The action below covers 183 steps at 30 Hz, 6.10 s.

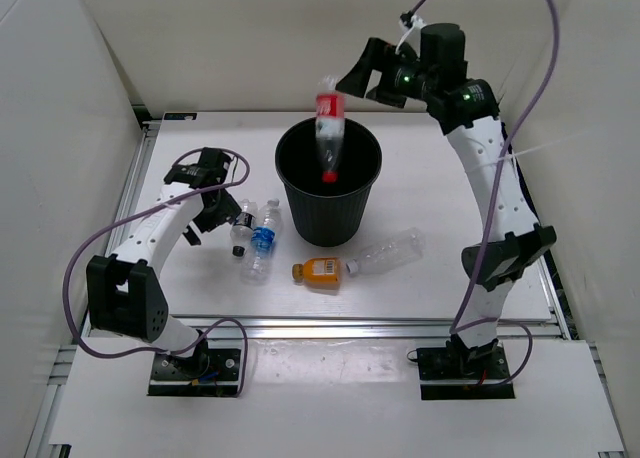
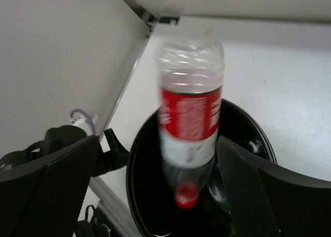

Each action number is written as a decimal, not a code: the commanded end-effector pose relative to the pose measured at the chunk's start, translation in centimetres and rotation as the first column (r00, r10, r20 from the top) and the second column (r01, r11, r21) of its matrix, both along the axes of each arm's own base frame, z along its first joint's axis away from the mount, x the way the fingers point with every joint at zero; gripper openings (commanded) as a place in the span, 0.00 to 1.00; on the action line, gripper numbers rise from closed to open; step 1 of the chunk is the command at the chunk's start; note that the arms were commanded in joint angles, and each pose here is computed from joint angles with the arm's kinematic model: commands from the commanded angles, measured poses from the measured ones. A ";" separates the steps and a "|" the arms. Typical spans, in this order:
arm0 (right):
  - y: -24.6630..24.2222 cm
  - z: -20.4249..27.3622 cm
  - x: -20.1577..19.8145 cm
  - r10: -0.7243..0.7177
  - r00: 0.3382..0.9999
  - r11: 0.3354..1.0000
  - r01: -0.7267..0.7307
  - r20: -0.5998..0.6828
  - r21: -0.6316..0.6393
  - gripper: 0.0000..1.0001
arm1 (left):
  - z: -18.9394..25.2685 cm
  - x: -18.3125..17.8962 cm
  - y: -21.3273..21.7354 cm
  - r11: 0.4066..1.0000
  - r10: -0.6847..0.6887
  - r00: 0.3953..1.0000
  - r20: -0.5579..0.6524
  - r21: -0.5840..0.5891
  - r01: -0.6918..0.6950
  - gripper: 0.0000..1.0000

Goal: Put the plastic bottles in the bin

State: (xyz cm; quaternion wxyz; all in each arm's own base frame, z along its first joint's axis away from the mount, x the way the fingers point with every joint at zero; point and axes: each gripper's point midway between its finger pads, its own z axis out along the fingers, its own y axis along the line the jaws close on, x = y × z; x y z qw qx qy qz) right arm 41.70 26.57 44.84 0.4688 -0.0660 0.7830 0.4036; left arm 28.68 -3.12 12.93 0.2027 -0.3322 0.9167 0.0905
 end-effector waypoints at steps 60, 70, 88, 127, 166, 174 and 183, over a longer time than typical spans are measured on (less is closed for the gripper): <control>-19.1 -34.0 -9.0 -0.526 0.015 0.818 0.280 -0.850 -0.502 0.22 | -0.2 -1.5 0.8 1.000 0.023 1.000 -0.009 0.009 -0.023 1.00; -24.1 -15.0 -3.0 -0.580 0.574 0.796 0.548 -0.577 -0.255 0.16 | -0.6 -0.1 -0.7 0.999 -0.027 0.999 -0.032 -0.048 0.026 1.00; -2.8 -2.2 0.9 0.024 0.999 0.997 -0.027 -0.036 -0.069 1.00 | -1.1 2.4 -4.0 0.961 -0.221 0.975 0.033 -0.162 0.223 1.00; -7.6 -2.2 -3.1 -0.028 0.996 0.997 0.022 -0.081 -0.074 1.00 | -8.8 1.5 -12.2 0.811 -0.558 0.829 -0.037 -0.239 0.535 0.75; -7.2 -3.8 -2.9 -0.031 0.988 0.998 0.022 -0.152 -0.058 1.00 | 29.4 15.3 -16.8 0.825 -0.492 0.494 0.717 0.201 0.529 0.40; -8.2 -4.5 -2.7 -0.058 0.985 0.996 0.046 -0.163 -0.075 1.00 | 29.1 13.7 -25.7 0.687 -0.587 0.342 0.734 0.227 0.691 0.51; -8.6 -4.9 -2.7 -0.072 0.981 0.996 0.059 -0.181 -0.072 1.00 | 28.0 11.9 -14.8 0.880 -0.472 0.558 0.682 0.323 0.349 1.00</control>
